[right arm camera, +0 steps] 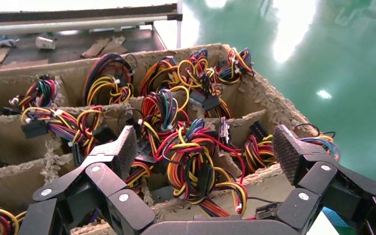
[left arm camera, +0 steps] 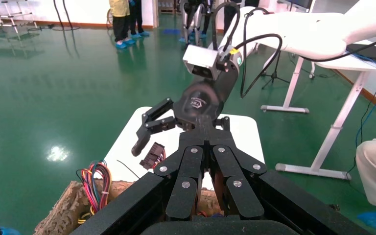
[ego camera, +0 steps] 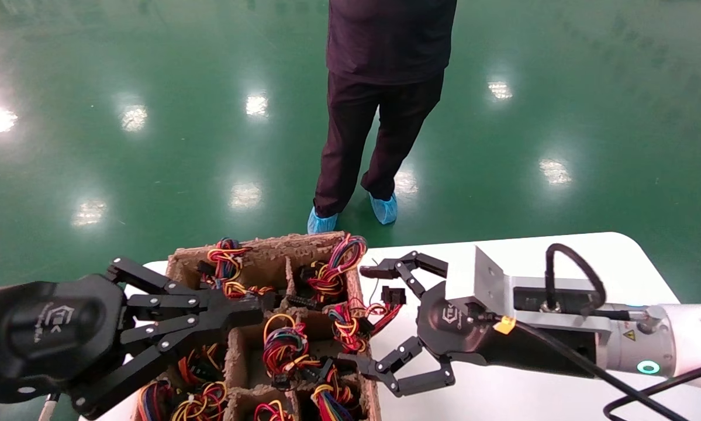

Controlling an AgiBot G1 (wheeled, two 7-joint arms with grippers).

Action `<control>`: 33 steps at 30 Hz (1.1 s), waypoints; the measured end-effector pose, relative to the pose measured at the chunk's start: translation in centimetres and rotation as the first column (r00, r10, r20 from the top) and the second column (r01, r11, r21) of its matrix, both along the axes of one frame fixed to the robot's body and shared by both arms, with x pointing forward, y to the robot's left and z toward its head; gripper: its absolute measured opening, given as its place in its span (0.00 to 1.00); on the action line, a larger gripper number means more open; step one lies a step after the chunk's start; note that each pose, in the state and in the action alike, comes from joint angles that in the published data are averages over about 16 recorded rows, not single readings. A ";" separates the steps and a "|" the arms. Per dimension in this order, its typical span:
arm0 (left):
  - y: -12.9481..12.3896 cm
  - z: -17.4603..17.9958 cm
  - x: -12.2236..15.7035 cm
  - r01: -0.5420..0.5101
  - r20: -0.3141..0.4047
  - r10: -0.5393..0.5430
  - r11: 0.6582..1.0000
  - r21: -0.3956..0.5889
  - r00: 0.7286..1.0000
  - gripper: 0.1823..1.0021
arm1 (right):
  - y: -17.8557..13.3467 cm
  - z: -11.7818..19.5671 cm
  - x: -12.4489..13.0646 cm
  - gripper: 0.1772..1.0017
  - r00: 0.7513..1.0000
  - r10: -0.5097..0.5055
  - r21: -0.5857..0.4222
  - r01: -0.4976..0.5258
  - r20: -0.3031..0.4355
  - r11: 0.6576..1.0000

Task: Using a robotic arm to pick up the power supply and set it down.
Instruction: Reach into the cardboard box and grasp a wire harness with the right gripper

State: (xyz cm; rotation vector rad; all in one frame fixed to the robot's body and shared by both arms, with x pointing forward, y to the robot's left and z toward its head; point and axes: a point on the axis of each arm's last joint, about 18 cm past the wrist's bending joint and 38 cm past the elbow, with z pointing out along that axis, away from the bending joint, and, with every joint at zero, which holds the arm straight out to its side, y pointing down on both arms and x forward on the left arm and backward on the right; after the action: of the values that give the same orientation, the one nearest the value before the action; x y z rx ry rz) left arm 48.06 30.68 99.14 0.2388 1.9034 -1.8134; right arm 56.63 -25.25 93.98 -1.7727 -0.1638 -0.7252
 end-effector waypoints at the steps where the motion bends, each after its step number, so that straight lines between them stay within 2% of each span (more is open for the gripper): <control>1: 0.0 0.0 0.0 0.000 0.000 0.000 1.000 0.000 1.000 0.01 | 0.1 -0.1 0.1 0.99 1.000 -0.001 -0.004 0.001 -0.001 1.000; 10: 0.0 0.0 0.0 0.000 0.000 0.000 1.000 0.000 1.000 0.01 | 0.4 -1.2 0.7 0.95 1.000 -0.012 -0.025 0.011 -0.014 1.000; 16: 0.0 0.0 0.0 0.000 0.000 0.000 1.000 0.000 1.000 0.01 | 0.4 -1.6 0.9 0.87 1.000 -0.014 -0.031 0.014 -0.017 0.999; 22: 0.0 0.0 0.0 0.000 0.000 0.000 1.000 0.000 1.000 0.01 | 0.5 -1.7 1.0 0.75 1.000 -0.016 -0.036 0.016 -0.014 0.999; 33: 0.0 0.0 0.0 0.000 0.000 0.000 1.000 0.000 1.000 0.01 | 0.6 -2.0 1.5 0.44 0.999 -0.032 -0.046 0.032 -0.005 0.998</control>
State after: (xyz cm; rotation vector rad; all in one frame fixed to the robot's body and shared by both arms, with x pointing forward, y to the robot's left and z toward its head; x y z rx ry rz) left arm 48.06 30.68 99.14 0.2388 1.9034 -1.8134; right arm 58.12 -24.68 92.03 -1.8247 -0.1501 -0.7449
